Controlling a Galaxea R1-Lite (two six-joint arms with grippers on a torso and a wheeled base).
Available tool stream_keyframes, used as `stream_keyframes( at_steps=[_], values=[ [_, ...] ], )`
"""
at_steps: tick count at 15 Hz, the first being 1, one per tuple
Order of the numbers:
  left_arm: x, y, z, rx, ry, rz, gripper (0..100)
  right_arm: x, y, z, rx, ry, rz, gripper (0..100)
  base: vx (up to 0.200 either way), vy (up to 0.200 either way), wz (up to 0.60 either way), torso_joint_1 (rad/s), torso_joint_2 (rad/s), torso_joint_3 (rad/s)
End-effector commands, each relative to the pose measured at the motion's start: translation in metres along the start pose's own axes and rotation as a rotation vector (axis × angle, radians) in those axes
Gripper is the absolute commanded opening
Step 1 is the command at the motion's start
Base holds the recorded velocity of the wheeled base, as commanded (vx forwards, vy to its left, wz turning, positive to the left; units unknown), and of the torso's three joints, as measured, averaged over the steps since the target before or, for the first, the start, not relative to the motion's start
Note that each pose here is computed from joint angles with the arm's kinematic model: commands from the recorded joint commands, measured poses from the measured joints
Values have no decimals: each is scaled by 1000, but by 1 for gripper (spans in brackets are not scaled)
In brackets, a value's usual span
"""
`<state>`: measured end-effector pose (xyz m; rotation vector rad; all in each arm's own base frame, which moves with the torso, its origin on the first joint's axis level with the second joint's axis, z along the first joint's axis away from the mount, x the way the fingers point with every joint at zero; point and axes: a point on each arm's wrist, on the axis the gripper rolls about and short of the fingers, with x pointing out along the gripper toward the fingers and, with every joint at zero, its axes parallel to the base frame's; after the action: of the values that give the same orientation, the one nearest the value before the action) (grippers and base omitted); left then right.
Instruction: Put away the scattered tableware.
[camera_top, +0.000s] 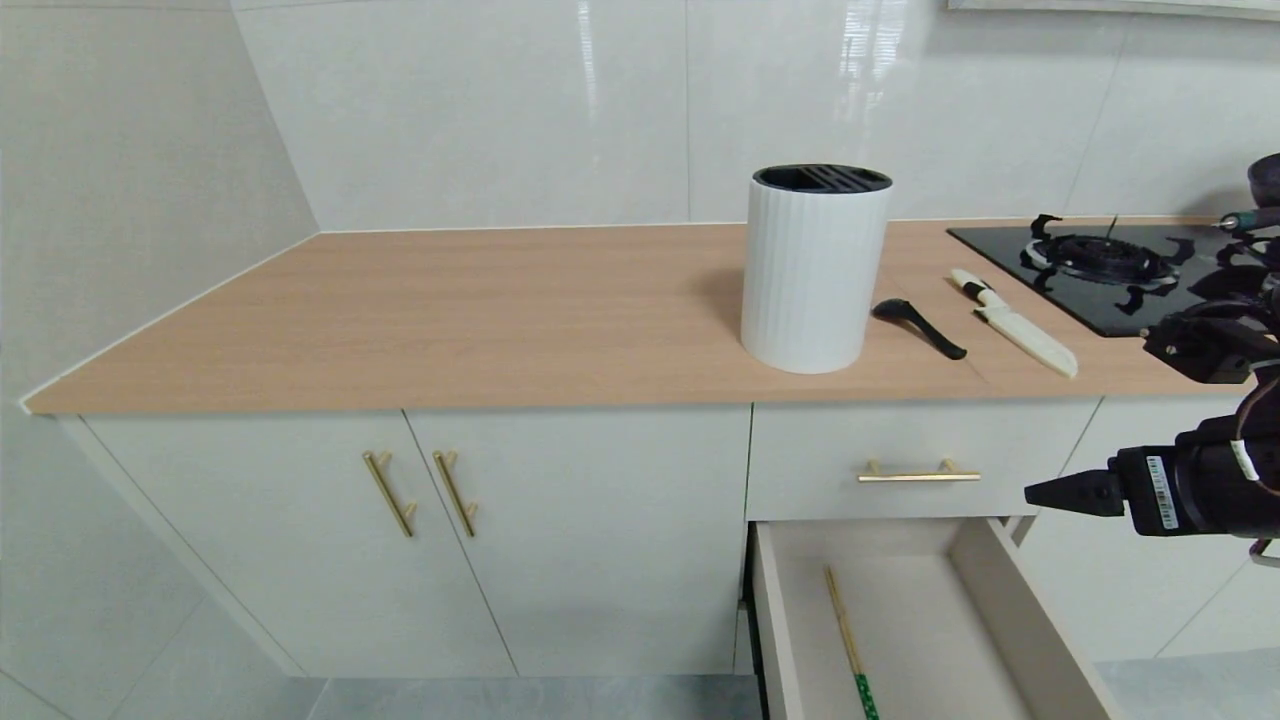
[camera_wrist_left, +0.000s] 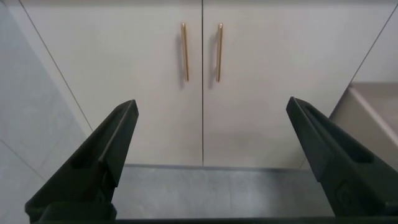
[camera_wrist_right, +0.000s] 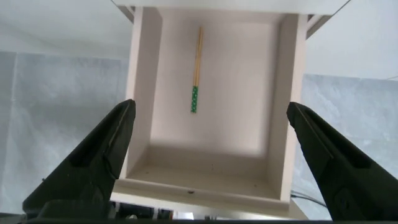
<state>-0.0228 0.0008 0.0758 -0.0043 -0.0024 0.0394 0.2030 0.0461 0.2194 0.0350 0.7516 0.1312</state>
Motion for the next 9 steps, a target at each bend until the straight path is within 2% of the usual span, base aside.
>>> stream_keyframes(
  at_steps=[1,7,9],
  values=[
    [0,0,0,0,1,1,100,1,0,0,0,4,0,100,0,0,0,217,-481,-266],
    [0,0,0,0,1,1,100,3,0,-1,-20,8,-1,100,0,0,0,225,-491,-267],
    [0,0,0,0,1,1,100,7,0,4,-46,-19,2,100,0,0,0,90,-178,-93]
  ],
)
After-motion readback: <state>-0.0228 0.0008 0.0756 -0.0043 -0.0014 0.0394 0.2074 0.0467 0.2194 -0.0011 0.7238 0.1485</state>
